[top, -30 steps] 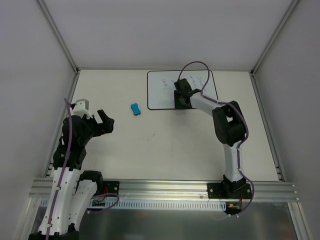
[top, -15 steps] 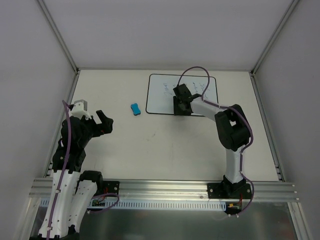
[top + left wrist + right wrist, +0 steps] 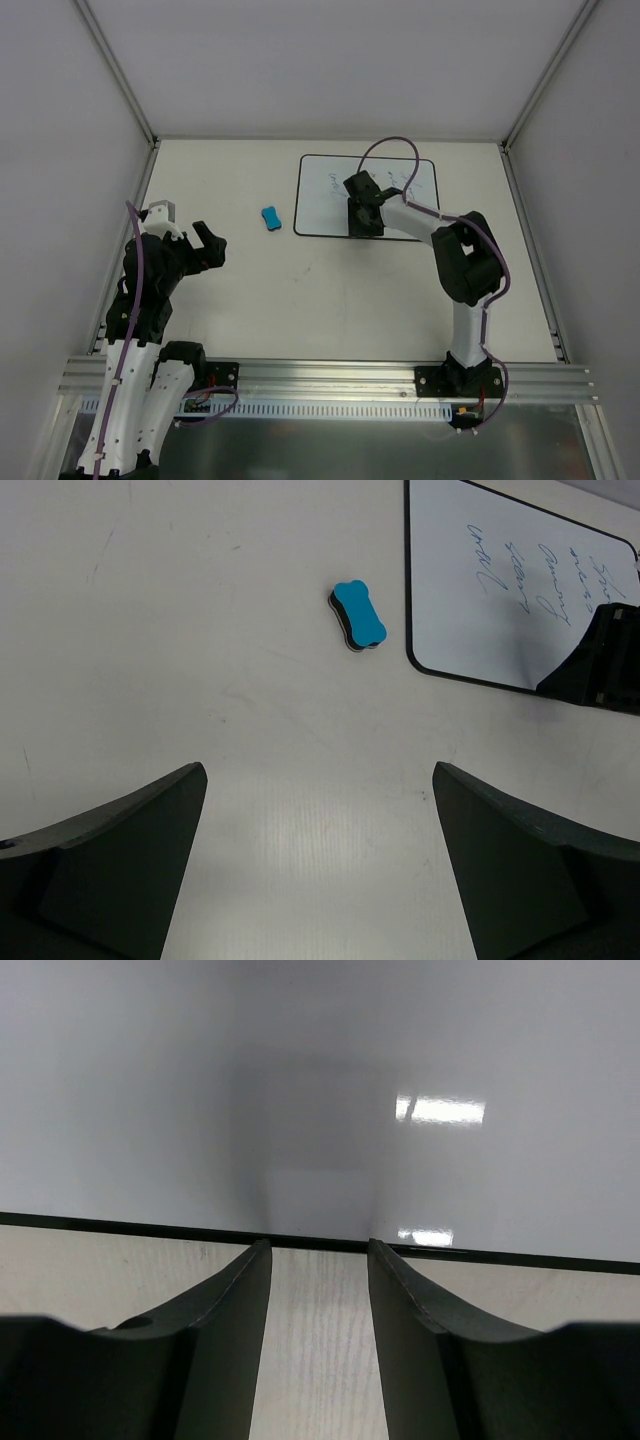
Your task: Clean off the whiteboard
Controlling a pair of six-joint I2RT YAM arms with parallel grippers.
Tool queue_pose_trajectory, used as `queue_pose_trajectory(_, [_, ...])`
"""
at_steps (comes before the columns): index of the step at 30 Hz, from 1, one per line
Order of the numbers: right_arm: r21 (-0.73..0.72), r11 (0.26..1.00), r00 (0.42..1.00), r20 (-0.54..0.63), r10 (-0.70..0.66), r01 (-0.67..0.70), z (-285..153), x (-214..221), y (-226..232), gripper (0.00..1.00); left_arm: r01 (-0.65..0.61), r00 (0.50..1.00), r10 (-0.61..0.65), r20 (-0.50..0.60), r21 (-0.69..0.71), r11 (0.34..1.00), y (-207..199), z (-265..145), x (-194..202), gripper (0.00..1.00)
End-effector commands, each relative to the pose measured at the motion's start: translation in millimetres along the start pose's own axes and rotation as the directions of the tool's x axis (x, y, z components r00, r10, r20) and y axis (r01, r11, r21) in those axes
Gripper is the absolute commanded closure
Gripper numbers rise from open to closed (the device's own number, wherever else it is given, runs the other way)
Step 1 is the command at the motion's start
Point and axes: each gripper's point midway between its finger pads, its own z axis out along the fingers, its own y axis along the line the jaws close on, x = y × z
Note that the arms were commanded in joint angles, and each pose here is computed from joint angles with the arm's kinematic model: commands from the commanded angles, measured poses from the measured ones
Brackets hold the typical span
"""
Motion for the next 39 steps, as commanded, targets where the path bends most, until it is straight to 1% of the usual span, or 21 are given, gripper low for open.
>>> queue_pose_trajectory(1, [0.018, 0.999, 0.997, 0.058, 0.043, -0.044, -2, -21, 7, 0.54, 0.003, 1.0, -0.003, 0.031, 0.002, 1.0, -2, 0, -6, 0.01])
queue_pose_trajectory(5, [0.004, 0.999, 0.995, 0.086, 0.051, -0.052, 4, -31, 14, 0.54, 0.003, 1.0, -0.003, 0.028, 0.003, 1.0, -2, 1, -6, 0.01])
queue_pose_trajectory(8, [-0.005, 0.999, 0.996, 0.07, 0.046, -0.046, 13, -30, 19, 0.54, 0.002, 1.0, -0.002, 0.027, 0.003, 1.0, -2, 1, -6, 0.01])
queue_pose_trajectory(12, [-0.02, 0.998, 0.998, 0.024, 0.062, -0.061, 21, -16, 23, 0.53, 0.002, 0.999, -0.002, 0.034, -0.002, 1.0, -1, 0, -7, 0.01])
queue_pose_trajectory(15, [-0.02, 0.998, 0.998, -0.011, 0.067, -0.068, 21, 1, 23, 0.54, 0.002, 0.999, -0.002, 0.036, -0.004, 1.0, -1, 0, -8, 0.01])
queue_pose_trajectory(18, [-0.004, 0.999, 0.998, -0.051, 0.035, -0.036, 14, 24, 24, 0.53, 0.002, 0.999, -0.002, 0.034, -0.006, 1.0, 0, 1, -8, 0.01])
queue_pose_trajectory(21, [0.027, 0.999, 0.991, -0.128, -0.027, 0.031, 5, 55, 31, 0.54, 0.002, 0.999, -0.001, 0.042, -0.007, 1.0, -1, 0, -10, 0.01])
queue_pose_trajectory(24, [0.016, 0.995, 0.973, -0.211, -0.097, 0.103, -7, 88, 47, 0.54, 0.003, 0.999, -0.002, 0.052, -0.008, 1.0, -1, -2, -12, 0.01])
queue_pose_trajectory(28, [-0.083, 0.976, 0.934, -0.285, -0.216, 0.2, -32, 131, 84, 0.54, 0.005, 0.998, -0.004, 0.061, -0.019, 1.0, 1, -3, -13, 0.01])
queue_pose_trajectory(31, [-0.155, 0.958, 0.908, -0.313, -0.278, 0.24, -51, 148, 104, 0.54, 0.008, 0.998, -0.006, 0.069, -0.018, 1.0, 1, -4, -14, 0.01])
queue_pose_trajectory(32, [-0.18, 0.946, 0.895, -0.315, -0.316, 0.271, -59, 159, 113, 0.54, 0.009, 0.998, -0.008, 0.069, -0.018, 1.0, 1, -4, -14, 0.01])
queue_pose_trajectory(35, [-0.241, 0.92, 0.881, -0.291, -0.372, 0.309, -77, 168, 128, 0.54, 0.012, 0.998, -0.011, 0.07, -0.014, 1.0, 1, -5, -12, 0.01])
queue_pose_trajectory(36, [-0.252, 0.912, 0.881, -0.274, -0.387, 0.322, -82, 166, 130, 0.54, 0.014, 0.997, -0.012, 0.071, -0.015, 1.0, 1, -5, -13, 0.01])
queue_pose_trajectory(37, [-0.263, 0.9, 0.886, -0.223, -0.407, 0.348, -92, 156, 134, 0.53, 0.013, 0.997, -0.012, 0.07, -0.011, 1.0, 0, -5, -12, 0.01])
queue_pose_trajectory(39, [-0.27, 0.89, 0.896, -0.156, -0.416, 0.366, -105, 139, 136, 0.54, 0.015, 0.998, -0.014, 0.065, -0.01, 1.0, 0, -4, -11, 0.01])
